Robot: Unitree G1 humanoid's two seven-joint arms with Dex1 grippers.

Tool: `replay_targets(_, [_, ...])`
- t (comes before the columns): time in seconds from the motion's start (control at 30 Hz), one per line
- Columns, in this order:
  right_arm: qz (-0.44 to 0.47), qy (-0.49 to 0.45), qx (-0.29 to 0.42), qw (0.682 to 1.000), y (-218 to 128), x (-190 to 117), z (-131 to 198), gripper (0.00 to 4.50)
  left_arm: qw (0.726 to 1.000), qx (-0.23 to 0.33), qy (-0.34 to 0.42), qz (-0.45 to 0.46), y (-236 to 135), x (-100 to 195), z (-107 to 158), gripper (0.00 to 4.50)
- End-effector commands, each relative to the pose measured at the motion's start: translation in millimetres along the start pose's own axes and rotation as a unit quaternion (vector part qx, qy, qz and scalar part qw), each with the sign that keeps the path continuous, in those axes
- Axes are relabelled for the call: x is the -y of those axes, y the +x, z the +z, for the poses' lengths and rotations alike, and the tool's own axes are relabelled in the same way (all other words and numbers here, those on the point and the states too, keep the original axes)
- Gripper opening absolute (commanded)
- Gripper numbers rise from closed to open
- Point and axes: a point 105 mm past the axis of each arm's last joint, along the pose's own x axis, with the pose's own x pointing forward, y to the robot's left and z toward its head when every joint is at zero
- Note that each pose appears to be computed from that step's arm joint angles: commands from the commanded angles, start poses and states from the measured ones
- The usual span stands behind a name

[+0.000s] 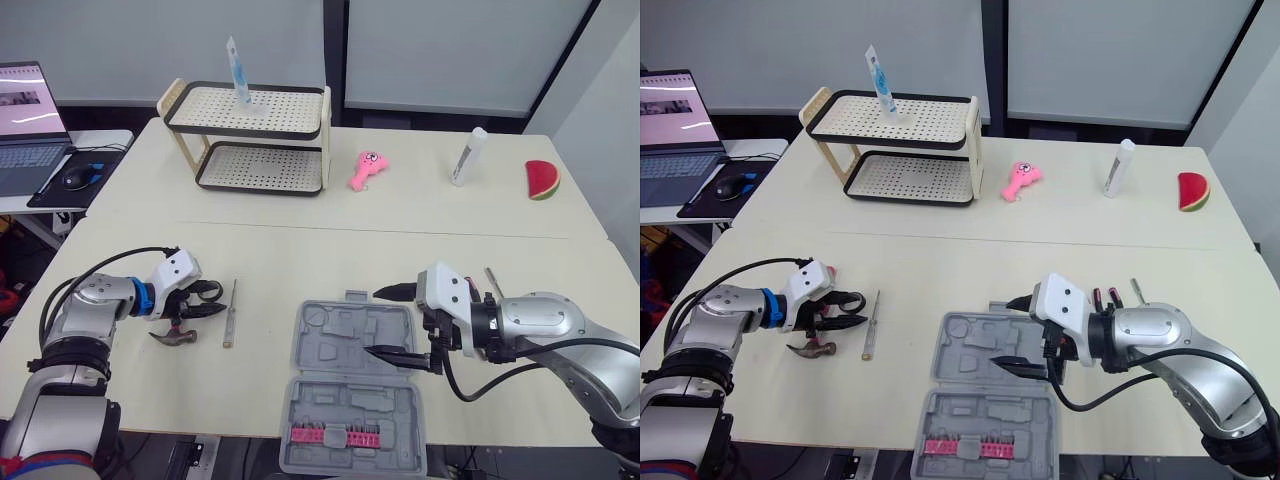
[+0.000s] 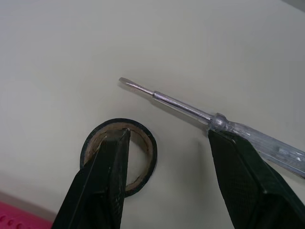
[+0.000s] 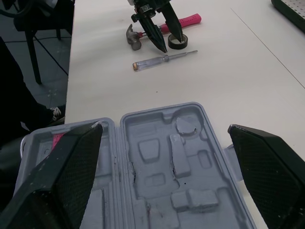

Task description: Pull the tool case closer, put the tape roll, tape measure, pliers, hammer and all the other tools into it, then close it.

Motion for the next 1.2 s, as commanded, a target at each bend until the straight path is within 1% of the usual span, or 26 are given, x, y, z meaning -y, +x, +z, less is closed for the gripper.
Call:
replay_targets(0.03, [0.000, -0.023, 0.008, 1.000, -3.0, -3.4, 7.9, 4.50, 1.000, -0.007, 0.017, 0.007, -1.4, -4.1, 3.0, 2.05])
replay_targets(0.23, [0.001, -0.023, 0.008, 1.000, -3.2, -3.8, 8.6, 4.50, 1.000, -0.011, 0.023, 0.004, 1.6, -3.0, 5.7, 0.13])
replay_targets(0.27, [0.001, -0.023, 0.009, 1.000, -3.3, -3.5, 9.2, 4.50, 1.000, -0.011, 0.026, 0.003, 1.4, -2.9, 7.4, 0.03])
replay_targets(0.43, [-0.002, -0.024, 0.011, 1.000, -3.1, -3.5, 11.0, 4.50, 0.999, -0.004, 0.034, 0.004, -4.8, -4.8, 21.2, 0.03])
replay_targets(0.6, [-0.006, -0.021, 0.014, 1.000, -3.7, -4.3, 12.8, 4.50, 0.998, 0.029, 0.051, 0.033, -32.3, -15.5, 53.1, 0.03])
replay_targets(0.7, [-0.012, -0.017, 0.014, 1.000, -4.9, -4.6, 12.2, 4.50, 0.997, 0.045, 0.060, 0.020, -43.5, -8.9, 73.8, 0.03])
replay_targets(0.77, [-0.015, -0.016, 0.012, 1.000, -6.1, -4.8, 11.2, 4.50, 0.997, 0.049, 0.066, -0.011, -44.2, 5.3, 85.0, 0.03])
replay_targets(0.9, [-0.026, -0.013, -0.002, 1.000, -12.1, -3.5, 6.3, 4.50, 0.990, 0.080, 0.069, -0.096, -25.0, 51.7, 118.6, 0.03])
replay_targets(0.97, [-0.028, -0.012, -0.007, 1.000, -13.9, -3.5, 4.6, 4.50, 0.988, 0.088, 0.061, -0.116, -18.7, 64.6, 126.8, 0.03])
replay_targets(1.03, [-0.032, -0.007, -0.022, 0.999, -17.3, -4.1, -0.4, 4.50, 0.983, 0.097, 0.055, -0.146, -6.7, 83.8, 131.1, 0.03])
replay_targets(1.1, [-0.035, -0.005, -0.030, 0.999, -19.2, -4.3, -3.2, 4.50, 0.980, 0.103, 0.046, -0.163, 0.2, 95.0, 132.3, 0.03])
replay_targets(1.2, [-0.047, 0.004, -0.046, 0.998, -20.8, -2.7, -9.1, 4.50, 0.979, 0.100, 0.032, -0.178, 18.9, 104.6, 117.7, 0.03])
